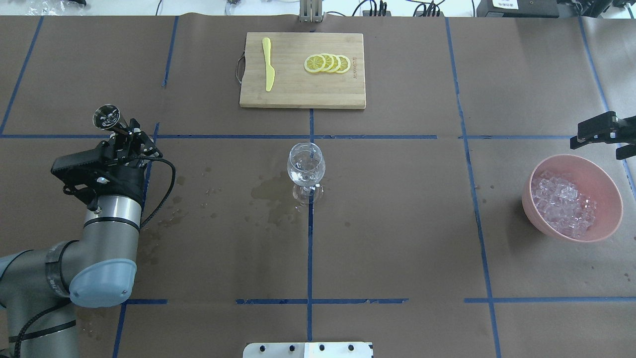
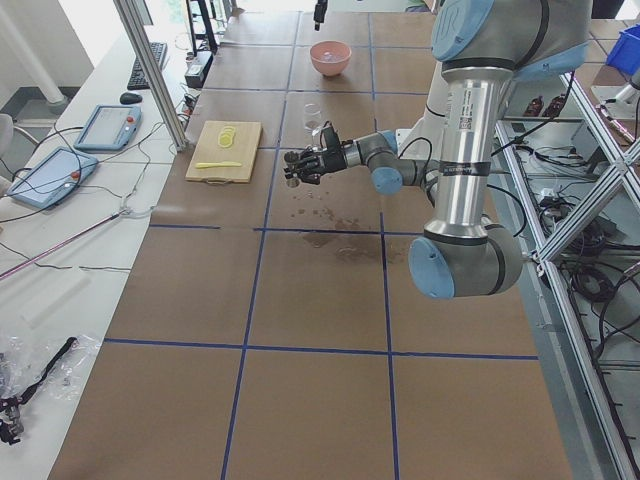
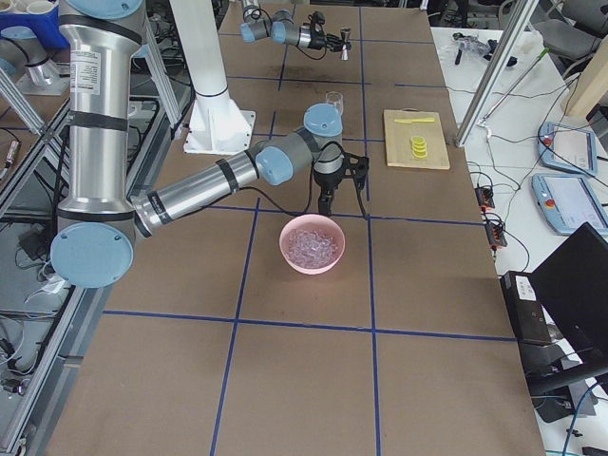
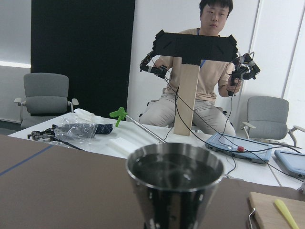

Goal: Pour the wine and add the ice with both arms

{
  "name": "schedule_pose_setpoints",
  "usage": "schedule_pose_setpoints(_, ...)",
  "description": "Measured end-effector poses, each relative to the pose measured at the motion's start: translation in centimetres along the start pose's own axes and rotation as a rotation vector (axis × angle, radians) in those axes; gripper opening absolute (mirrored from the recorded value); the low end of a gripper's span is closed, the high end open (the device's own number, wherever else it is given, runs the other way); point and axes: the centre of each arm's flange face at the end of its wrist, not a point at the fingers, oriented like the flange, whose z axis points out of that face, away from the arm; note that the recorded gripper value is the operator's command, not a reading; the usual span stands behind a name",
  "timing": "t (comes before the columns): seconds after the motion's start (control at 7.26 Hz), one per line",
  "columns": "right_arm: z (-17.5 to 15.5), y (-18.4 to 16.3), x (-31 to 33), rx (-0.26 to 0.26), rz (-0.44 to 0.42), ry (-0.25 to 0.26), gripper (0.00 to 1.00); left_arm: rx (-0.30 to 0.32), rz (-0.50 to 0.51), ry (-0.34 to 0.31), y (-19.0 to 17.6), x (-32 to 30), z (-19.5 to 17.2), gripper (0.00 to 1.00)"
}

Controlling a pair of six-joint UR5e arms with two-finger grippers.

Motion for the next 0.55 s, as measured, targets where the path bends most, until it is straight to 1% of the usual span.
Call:
schedule_pose_setpoints(0.41,2.7,2.7,2.3,0.018,-0.050,0.049,1.00,0.008,0.101,0.015,-1.7,2.4,0.1,0.00)
schedule_pose_setpoints(0.55,3.4,3.0,2.6,0.015,-0.058,0.064,1.00,-0.013,0.115,0.030,-2.0,3.7,-0.1,0.00)
